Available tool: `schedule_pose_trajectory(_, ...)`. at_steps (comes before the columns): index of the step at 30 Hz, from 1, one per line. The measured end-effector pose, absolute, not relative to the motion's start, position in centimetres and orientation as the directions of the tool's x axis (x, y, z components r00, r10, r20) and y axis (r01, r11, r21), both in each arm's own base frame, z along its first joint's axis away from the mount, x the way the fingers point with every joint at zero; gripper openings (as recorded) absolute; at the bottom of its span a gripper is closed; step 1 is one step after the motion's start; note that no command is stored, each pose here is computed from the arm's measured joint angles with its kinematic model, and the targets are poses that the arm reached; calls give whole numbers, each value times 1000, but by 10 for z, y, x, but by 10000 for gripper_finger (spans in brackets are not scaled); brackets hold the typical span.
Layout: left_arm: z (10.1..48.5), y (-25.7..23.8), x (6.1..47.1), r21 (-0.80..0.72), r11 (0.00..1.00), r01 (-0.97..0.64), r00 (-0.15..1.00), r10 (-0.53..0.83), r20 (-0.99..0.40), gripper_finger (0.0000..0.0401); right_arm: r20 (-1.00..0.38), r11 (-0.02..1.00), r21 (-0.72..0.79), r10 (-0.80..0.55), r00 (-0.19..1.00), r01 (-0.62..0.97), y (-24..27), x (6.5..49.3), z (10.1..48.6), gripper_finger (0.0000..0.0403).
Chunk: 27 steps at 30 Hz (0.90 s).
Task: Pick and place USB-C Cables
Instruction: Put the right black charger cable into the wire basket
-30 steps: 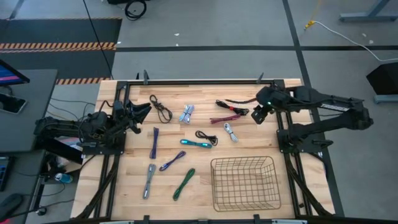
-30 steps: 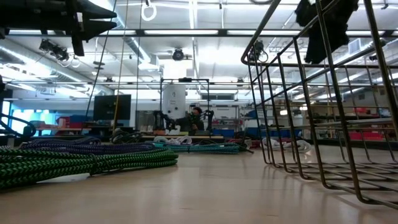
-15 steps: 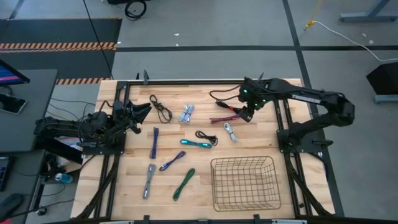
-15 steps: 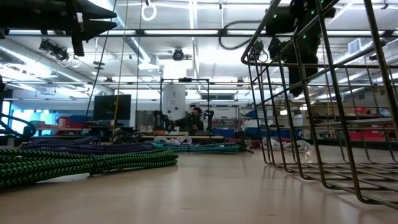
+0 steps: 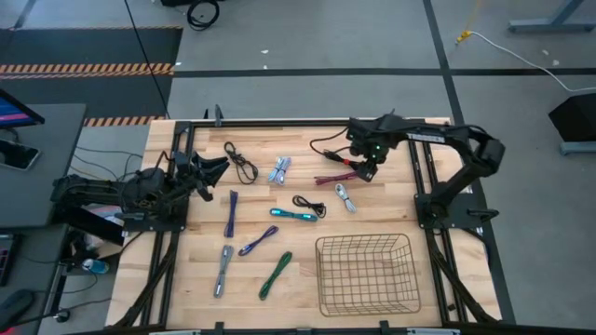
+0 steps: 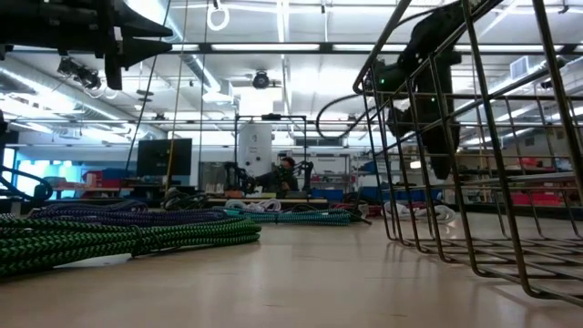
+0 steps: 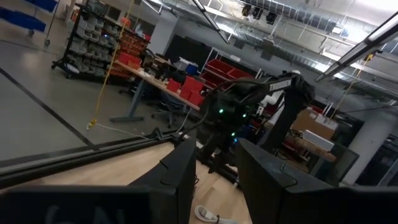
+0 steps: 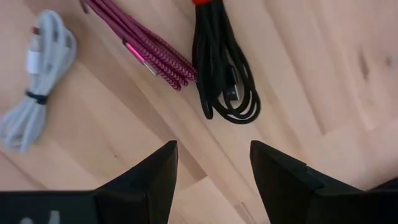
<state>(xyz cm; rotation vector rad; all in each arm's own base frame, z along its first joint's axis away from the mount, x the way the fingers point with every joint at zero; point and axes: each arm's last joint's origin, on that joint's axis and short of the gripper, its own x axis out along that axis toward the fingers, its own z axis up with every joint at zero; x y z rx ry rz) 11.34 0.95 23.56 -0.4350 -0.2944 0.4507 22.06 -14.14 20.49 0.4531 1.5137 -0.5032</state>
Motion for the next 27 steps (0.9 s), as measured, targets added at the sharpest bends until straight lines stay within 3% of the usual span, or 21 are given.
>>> schedule_pose_trajectory(11,236,9,113,-465,811,-354,861,477,177,121,-1000,835,-11,3,-24,550,-151,237,175,209)
schedule_pose_trajectory(27,236,9,113,-465,811,-355,861,477,177,121,-998,822,-55,-37,-42,568,-160,231,172,209)
